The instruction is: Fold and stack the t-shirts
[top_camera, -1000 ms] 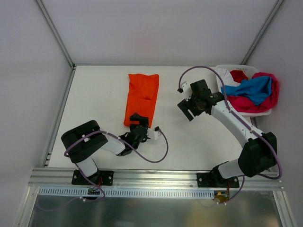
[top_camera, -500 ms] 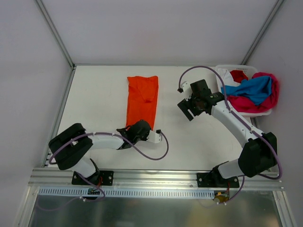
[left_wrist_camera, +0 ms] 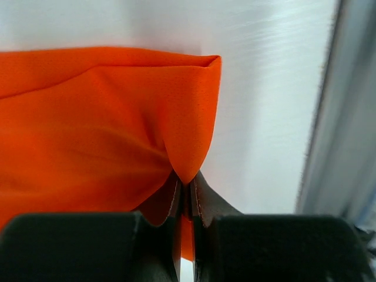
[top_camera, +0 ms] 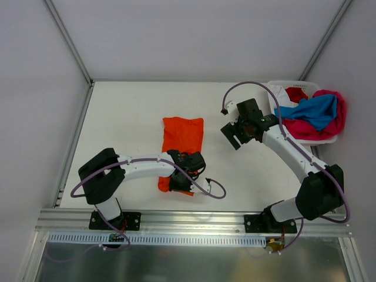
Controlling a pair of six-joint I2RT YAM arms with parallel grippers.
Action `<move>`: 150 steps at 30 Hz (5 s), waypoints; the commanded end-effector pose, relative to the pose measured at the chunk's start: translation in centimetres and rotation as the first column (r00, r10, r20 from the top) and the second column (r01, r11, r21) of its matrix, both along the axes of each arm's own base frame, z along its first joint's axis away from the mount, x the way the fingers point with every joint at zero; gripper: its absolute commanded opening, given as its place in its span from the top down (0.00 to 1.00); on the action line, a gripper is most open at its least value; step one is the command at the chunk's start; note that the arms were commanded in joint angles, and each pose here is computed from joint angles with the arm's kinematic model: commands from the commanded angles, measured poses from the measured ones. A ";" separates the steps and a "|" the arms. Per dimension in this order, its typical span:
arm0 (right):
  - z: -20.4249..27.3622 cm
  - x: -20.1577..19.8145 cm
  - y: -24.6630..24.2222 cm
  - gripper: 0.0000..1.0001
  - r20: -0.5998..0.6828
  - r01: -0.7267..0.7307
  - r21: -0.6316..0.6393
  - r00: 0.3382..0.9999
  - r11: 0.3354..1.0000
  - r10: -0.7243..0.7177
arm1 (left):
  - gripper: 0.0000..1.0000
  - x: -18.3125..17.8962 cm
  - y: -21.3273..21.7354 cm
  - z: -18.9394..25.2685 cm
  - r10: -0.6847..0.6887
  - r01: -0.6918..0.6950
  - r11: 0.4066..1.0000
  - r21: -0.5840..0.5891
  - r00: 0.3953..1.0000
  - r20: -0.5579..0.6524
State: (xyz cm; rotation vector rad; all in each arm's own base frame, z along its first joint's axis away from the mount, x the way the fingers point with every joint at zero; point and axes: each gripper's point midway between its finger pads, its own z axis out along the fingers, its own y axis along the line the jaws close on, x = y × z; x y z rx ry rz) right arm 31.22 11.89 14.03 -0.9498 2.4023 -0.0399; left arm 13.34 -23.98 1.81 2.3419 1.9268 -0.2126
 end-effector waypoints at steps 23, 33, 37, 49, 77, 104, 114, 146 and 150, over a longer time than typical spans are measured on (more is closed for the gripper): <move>2.1 0.8 -0.7 0.18 0.078 0.029 0.013 0.996 1.000 -0.030 | 1.00 8.9 -2.0 15.1 0.133 -0.118 0.988 -0.095 0.975 0.176; 2.0 0.8 -1.0 0.18 0.080 0.039 0.006 0.996 0.999 -0.040 | 1.00 16.1 -2.3 17.6 0.232 -0.116 0.961 -0.251 0.832 0.504; 2.1 0.8 -1.1 0.18 0.082 0.044 0.005 0.996 0.999 -0.044 | 1.00 18.1 -2.5 19.1 0.285 -0.121 0.944 -0.308 0.768 0.573; 2.3 1.4 -2.1 0.18 0.110 0.089 -0.030 0.990 0.996 -0.085 | 1.00 22.3 -3.2 23.4 0.338 -0.100 0.925 -0.366 0.656 0.675; 2.3 1.6 -2.2 0.18 0.105 0.099 -0.016 0.990 0.995 -0.097 | 1.00 7.3 -4.7 23.2 0.127 -0.068 0.964 -0.256 0.967 0.222; 2.9 1.2 -2.3 0.17 0.120 0.098 0.009 0.988 0.995 -0.099 | 1.00 8.0 -7.1 16.5 0.118 -0.097 0.973 -0.210 0.989 0.091; 2.7 1.2 -2.4 0.17 0.117 0.099 0.005 0.988 0.995 -0.099 | 1.00 11.8 -8.4 14.5 0.149 -0.116 0.966 -0.232 0.980 0.131; 2.6 0.8 -2.3 0.17 0.118 0.086 0.008 0.989 0.996 -0.086 | 0.01 23.5 -5.7 12.6 0.393 -0.257 0.902 -0.348 0.824 0.408; 2.9 0.8 -2.4 0.17 0.128 0.086 0.008 0.988 0.996 -0.086 | 0.01 22.0 -5.1 15.1 0.389 -0.187 0.880 -0.438 0.813 0.434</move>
